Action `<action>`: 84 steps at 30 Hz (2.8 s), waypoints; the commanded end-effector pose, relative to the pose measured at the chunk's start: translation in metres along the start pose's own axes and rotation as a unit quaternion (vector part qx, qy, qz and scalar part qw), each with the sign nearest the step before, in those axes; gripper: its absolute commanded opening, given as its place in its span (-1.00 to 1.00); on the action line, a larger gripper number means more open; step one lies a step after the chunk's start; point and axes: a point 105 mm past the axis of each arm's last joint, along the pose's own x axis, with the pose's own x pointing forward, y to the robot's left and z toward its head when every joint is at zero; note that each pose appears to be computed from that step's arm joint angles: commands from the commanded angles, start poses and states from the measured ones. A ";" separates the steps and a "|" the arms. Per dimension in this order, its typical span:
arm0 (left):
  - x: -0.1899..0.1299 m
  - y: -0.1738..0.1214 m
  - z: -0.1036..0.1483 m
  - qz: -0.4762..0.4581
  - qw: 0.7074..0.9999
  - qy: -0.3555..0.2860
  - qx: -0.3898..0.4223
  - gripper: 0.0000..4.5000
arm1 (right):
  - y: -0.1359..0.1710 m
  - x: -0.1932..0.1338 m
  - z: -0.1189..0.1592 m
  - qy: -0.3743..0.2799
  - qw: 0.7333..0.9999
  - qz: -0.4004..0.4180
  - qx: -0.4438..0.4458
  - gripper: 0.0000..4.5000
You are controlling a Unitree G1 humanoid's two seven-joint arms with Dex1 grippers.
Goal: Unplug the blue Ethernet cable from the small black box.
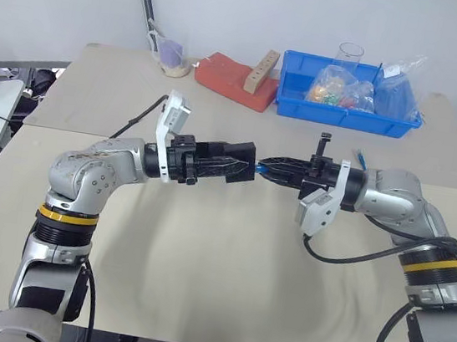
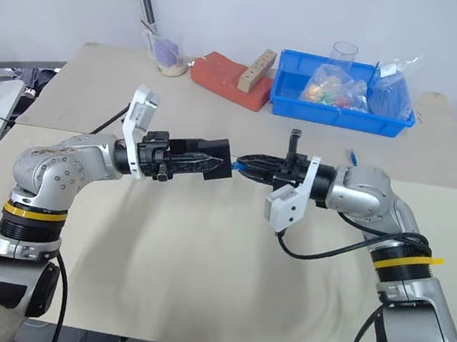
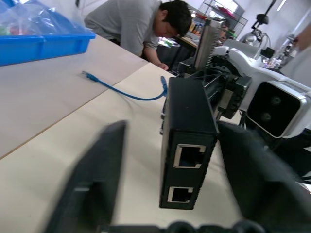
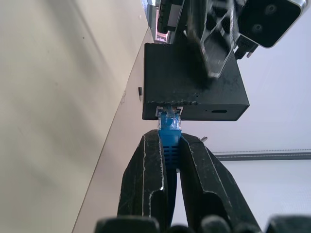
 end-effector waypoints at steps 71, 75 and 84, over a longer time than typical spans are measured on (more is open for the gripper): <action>-0.001 -0.027 -0.012 -0.117 0.978 0.081 0.151 -0.75 | -0.002 -0.003 0.017 -0.013 0.744 0.178 0.644 -1.00; -0.006 -0.023 -0.010 -0.104 0.979 0.083 0.157 -0.75 | 0.005 -0.013 0.015 0.003 0.743 0.186 0.643 -1.00; -0.046 -0.012 -0.009 -0.038 0.983 0.098 0.151 -0.75 | 0.047 -0.053 -0.003 0.086 0.717 0.170 0.670 -1.00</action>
